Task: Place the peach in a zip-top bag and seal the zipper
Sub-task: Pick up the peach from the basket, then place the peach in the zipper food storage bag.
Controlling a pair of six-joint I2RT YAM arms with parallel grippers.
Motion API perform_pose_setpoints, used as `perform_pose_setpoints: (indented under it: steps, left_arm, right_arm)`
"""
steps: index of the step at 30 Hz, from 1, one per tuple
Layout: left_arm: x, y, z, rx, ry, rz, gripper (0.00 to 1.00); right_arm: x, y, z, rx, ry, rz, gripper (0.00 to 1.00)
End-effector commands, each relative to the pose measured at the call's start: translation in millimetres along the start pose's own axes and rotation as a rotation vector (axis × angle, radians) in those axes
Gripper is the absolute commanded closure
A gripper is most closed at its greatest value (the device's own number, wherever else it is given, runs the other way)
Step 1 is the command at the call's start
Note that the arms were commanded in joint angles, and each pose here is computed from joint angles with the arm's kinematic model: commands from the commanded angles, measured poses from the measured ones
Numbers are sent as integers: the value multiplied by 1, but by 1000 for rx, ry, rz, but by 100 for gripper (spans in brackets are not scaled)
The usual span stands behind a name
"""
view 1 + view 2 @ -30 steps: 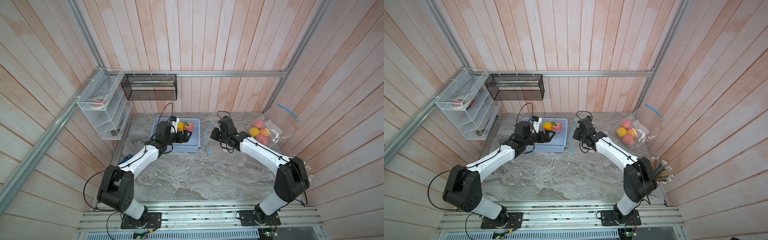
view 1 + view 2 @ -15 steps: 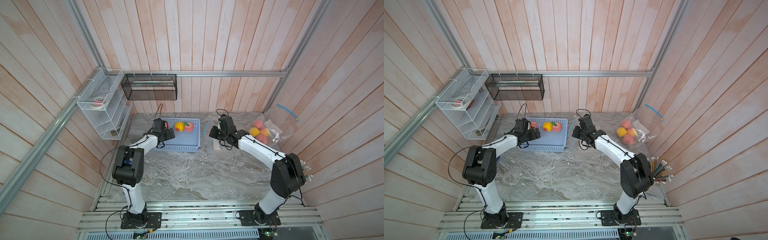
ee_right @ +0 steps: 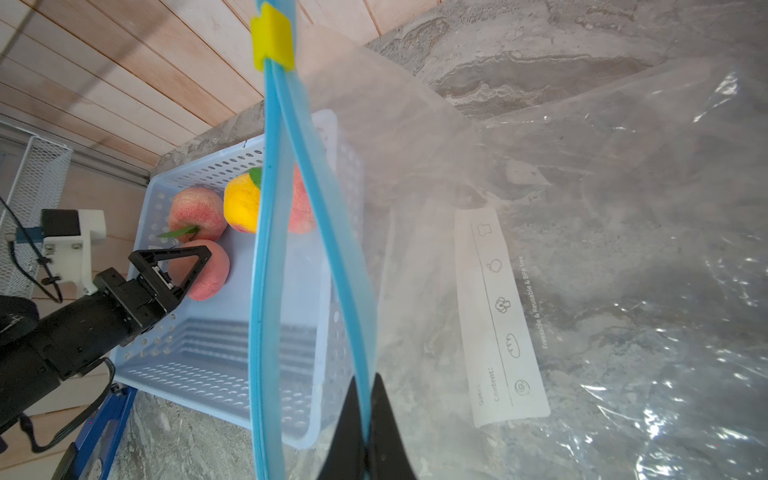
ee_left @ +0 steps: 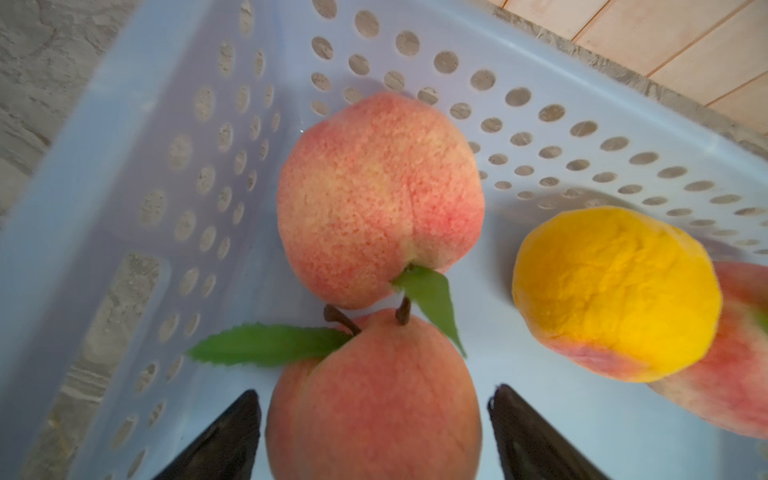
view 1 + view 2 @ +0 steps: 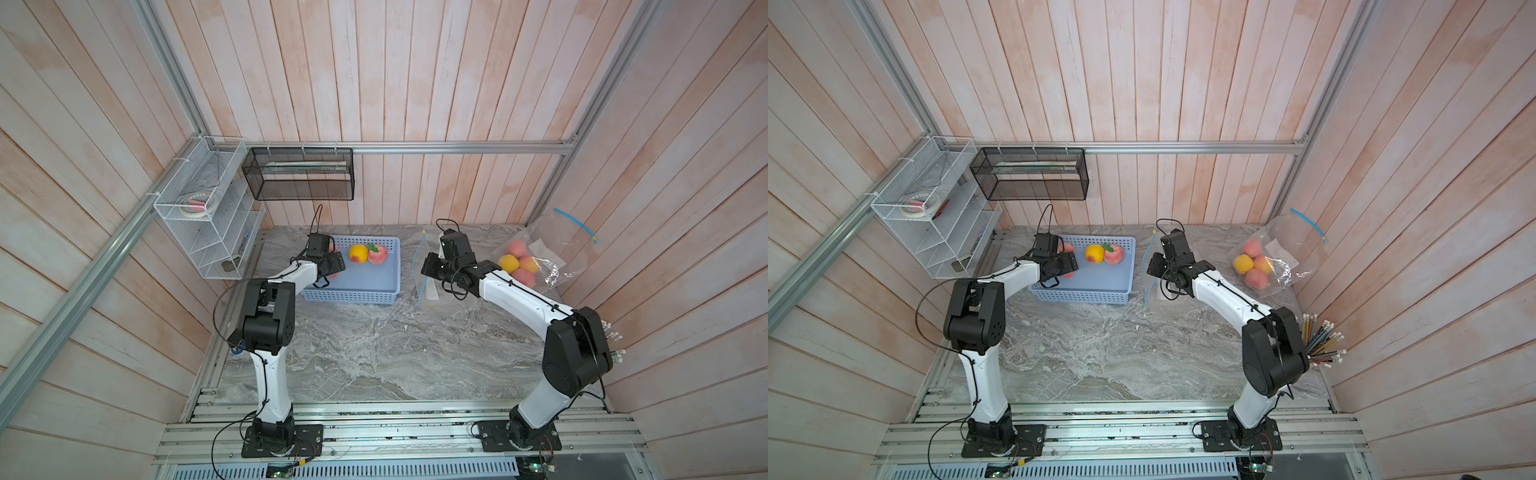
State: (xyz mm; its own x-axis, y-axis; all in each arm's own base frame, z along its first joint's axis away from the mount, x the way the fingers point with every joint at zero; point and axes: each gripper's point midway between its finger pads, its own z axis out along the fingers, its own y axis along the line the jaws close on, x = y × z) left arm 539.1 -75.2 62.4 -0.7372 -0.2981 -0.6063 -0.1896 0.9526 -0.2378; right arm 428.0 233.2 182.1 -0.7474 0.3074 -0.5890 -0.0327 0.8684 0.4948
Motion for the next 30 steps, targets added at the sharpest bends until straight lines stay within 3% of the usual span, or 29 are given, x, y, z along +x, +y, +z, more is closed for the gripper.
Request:
perform_pose_setpoints:
  steps: [1, 6, 12, 20, 26, 30]
  left_arm:
    - [-3, 1, 7, 5, 5, -11, 20]
    - [-10, -9, -3, 59, -21, -21, 40]
    - [-10, -43, -48, 267, -39, 2, 43]
    - [-14, -119, -158, 664, -143, 48, 44]
    - [3, -178, -244, 956, -231, 118, 45]
    - [21, -211, -285, 1128, -261, 139, 44]
  right_arm:
    - [-7, 4, -13, -26, -18, -24, 100]
    - [-9, 8, -19, -47, -10, -55, 100]
    - [-12, 16, -30, -85, 8, -114, 100]
    - [-2, 35, -45, -204, 47, -162, 100]
    - [9, 38, -46, -253, 73, -148, 100]
    - [18, 37, -43, -269, 97, -136, 100]
